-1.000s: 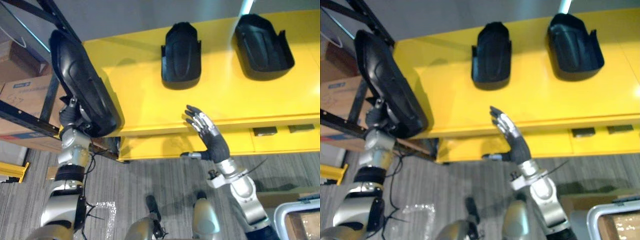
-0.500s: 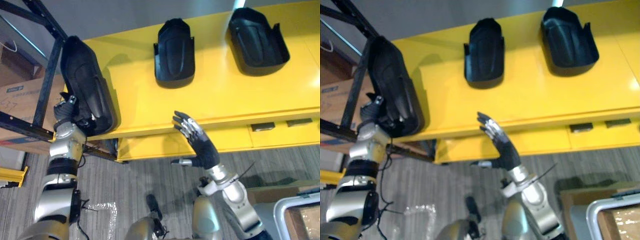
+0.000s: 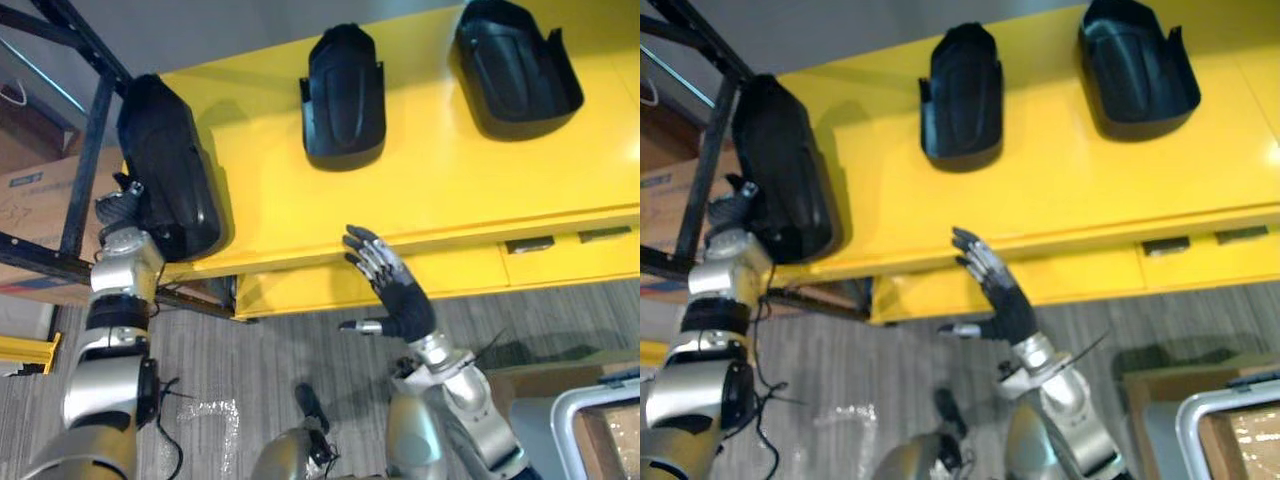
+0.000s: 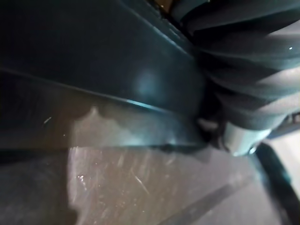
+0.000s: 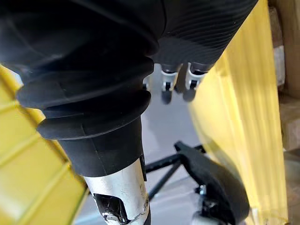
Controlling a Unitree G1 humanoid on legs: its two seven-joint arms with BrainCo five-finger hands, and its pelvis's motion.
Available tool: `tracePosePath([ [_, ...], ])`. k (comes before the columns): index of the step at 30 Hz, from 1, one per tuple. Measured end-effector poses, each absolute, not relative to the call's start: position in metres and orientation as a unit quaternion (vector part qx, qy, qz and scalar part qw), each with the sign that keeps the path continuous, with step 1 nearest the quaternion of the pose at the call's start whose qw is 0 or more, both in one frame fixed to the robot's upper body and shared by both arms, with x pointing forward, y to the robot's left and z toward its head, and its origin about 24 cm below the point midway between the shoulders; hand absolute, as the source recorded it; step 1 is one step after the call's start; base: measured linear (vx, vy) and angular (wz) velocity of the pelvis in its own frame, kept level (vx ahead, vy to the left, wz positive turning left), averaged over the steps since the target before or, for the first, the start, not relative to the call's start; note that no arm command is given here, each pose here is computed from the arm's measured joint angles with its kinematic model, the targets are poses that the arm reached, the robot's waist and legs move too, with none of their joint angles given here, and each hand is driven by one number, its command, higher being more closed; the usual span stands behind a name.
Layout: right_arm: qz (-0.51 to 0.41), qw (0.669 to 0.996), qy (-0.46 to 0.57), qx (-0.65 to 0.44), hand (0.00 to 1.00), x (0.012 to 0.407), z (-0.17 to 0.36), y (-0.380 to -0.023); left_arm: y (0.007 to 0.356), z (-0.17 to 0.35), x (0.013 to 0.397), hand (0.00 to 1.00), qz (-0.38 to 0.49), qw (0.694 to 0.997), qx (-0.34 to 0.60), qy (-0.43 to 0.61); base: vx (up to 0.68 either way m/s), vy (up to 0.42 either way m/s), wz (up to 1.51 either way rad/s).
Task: Walk over and take plastic housings, then place them on the shelf
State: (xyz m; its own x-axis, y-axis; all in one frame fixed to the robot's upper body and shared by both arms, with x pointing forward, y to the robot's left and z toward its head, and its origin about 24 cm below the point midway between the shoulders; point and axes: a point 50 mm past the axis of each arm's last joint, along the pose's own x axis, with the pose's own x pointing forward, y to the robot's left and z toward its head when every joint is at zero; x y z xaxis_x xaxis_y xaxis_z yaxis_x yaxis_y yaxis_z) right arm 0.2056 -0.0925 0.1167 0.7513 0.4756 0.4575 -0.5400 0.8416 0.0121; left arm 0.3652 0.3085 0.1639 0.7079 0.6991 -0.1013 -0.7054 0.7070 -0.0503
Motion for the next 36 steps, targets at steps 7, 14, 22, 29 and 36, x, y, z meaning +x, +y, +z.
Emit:
tracePosePath([
  [7,0.270,0.931,-0.231,0.081,0.00,0.200,0.120,-0.093,0.307,0.189,0.369,0.00,0.415,0.907,-0.070,-0.001,0.01,-0.004,-0.02],
  [14,0.265,0.933,-0.223,0.095,0.00,0.195,0.115,-0.096,0.305,0.212,0.371,0.00,0.428,0.898,-0.080,-0.060,0.01,-0.001,-0.05],
  [22,0.272,0.927,-0.241,0.099,0.00,0.184,0.111,-0.100,0.313,0.255,0.358,0.00,0.465,0.858,-0.029,-0.218,0.01,-0.004,-0.03],
  [29,0.247,0.929,-0.274,0.044,0.00,0.192,0.114,-0.108,0.250,0.259,0.319,0.00,0.305,0.857,0.062,-0.411,0.04,-0.009,0.20],
  [36,0.130,0.943,-0.304,0.029,0.00,0.221,0.121,-0.137,0.198,0.100,0.235,0.00,0.171,0.964,-0.035,-0.200,0.06,-0.013,0.52],
])
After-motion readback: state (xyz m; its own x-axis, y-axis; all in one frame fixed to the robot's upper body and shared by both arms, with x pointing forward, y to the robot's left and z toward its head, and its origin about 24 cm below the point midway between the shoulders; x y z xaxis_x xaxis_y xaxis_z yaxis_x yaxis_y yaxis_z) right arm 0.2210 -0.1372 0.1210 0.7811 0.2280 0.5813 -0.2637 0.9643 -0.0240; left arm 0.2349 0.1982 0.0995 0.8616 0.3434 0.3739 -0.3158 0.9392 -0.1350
